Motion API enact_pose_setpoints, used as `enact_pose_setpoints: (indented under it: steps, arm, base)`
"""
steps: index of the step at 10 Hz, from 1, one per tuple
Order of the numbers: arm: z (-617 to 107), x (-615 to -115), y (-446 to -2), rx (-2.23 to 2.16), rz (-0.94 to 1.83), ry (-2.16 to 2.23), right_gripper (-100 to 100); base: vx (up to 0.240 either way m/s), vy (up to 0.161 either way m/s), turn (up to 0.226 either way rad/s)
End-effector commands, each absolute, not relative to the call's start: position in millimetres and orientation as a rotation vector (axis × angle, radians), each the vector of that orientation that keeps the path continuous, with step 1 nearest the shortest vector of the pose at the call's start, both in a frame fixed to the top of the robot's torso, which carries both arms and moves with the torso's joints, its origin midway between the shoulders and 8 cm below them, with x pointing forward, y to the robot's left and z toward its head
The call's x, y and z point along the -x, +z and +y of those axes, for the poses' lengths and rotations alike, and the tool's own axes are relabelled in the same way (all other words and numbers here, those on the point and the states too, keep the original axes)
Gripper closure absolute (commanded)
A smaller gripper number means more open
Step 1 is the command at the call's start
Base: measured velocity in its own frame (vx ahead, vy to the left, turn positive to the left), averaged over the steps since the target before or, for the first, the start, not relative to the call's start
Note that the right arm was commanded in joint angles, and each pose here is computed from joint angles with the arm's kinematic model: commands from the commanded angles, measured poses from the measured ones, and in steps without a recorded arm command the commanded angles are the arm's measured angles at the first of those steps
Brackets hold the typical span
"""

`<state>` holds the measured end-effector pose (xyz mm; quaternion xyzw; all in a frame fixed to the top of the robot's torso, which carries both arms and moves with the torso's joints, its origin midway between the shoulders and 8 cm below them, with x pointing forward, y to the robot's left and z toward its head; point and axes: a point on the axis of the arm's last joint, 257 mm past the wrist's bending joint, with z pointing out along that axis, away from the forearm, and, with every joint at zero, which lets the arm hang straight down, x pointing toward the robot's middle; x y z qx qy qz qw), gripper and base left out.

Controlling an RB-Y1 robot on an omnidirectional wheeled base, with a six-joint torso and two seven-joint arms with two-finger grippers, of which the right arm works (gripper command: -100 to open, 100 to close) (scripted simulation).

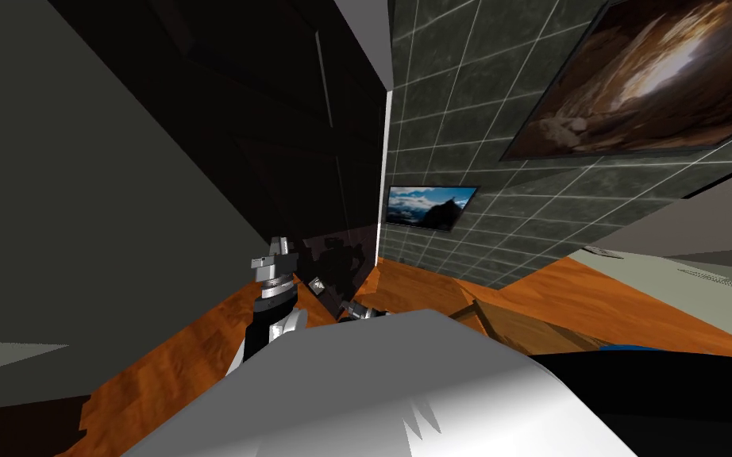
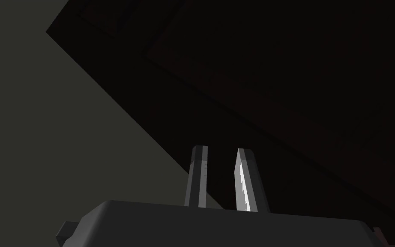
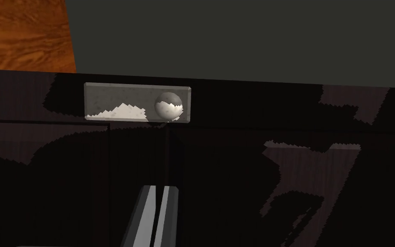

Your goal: Push the door open

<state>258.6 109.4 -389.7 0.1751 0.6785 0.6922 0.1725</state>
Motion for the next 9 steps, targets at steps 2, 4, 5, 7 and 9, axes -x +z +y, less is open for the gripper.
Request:
enact_pose_setpoints:
  steps: [2, 4, 5, 7, 9]
  arm:
    - [105, -281, -390, -0.545, 1.891, 1.917, -100]
    - [102, -293, -390, -0.575, 1.871, 1.891, -100]
    - [100, -299, -390, -0.589, 1.861, 1.878, -100]
    - [95, -314, -391, -0.63, 1.836, 1.843, -100]
    - [93, -316, -391, -0.637, 1.833, 1.837, -100]
  base:
    - [-0.047, 0.148, -0.075]
    - [-0.096, 0.131, -0.059]
    - [-0.064, 0.084, -0.055]
    - [-0.074, 0.119, -0.082]
    - [-0.047, 0.079, -0.028]
